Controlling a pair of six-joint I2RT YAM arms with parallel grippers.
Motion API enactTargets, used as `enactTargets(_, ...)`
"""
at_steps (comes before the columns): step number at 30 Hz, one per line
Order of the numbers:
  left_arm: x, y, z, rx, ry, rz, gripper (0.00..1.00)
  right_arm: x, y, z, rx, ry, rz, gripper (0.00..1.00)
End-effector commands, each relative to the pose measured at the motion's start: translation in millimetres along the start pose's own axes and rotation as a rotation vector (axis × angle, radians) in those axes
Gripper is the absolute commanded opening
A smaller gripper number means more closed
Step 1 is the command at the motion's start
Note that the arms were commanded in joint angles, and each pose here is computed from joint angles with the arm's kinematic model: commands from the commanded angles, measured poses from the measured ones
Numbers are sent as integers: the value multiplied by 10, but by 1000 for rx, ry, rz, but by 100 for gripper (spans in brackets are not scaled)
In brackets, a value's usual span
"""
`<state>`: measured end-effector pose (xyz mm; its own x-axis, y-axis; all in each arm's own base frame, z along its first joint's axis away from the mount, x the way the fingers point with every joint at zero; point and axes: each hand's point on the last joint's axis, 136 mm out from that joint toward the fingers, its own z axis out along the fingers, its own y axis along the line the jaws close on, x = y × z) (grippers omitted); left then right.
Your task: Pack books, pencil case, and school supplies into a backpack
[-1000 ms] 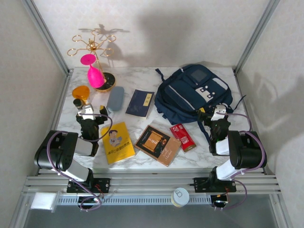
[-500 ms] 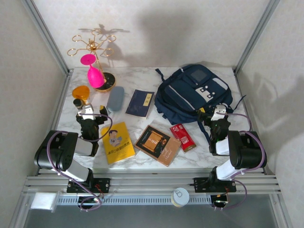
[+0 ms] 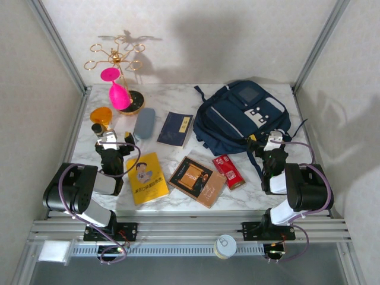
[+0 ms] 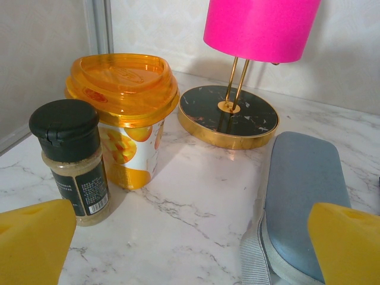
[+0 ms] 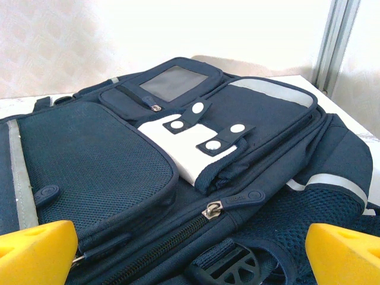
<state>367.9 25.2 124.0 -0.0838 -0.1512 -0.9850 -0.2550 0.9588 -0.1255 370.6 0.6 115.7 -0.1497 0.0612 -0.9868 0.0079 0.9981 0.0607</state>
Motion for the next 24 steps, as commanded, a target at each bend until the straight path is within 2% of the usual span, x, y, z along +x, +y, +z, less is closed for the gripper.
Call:
enactTargets(1,-88,-11,-1,-2,-34,-23,99,-97,5,25,-3,-33,-13,99)
enactTargets(9,-115,1,3,-11,-34,-27,99,-127,18,6,-9,-40,-13,99)
enactTargets(15,-318,-136,35,34,0,2,99,-263,-1,-12,8,-24,3,99)
enactTargets(19,-530,-143,-60,41,-22,-51,99,-268,-63,-88,47,13,55,99)
enactTargets(20,-582,-160,-94,53,-25,-69,99,-419,-59,-50,49,-1,76,99)
enactTargets(24,-797,-232,-207,98,-18,-150,99,-528,-28,-81,43,66,135,99)
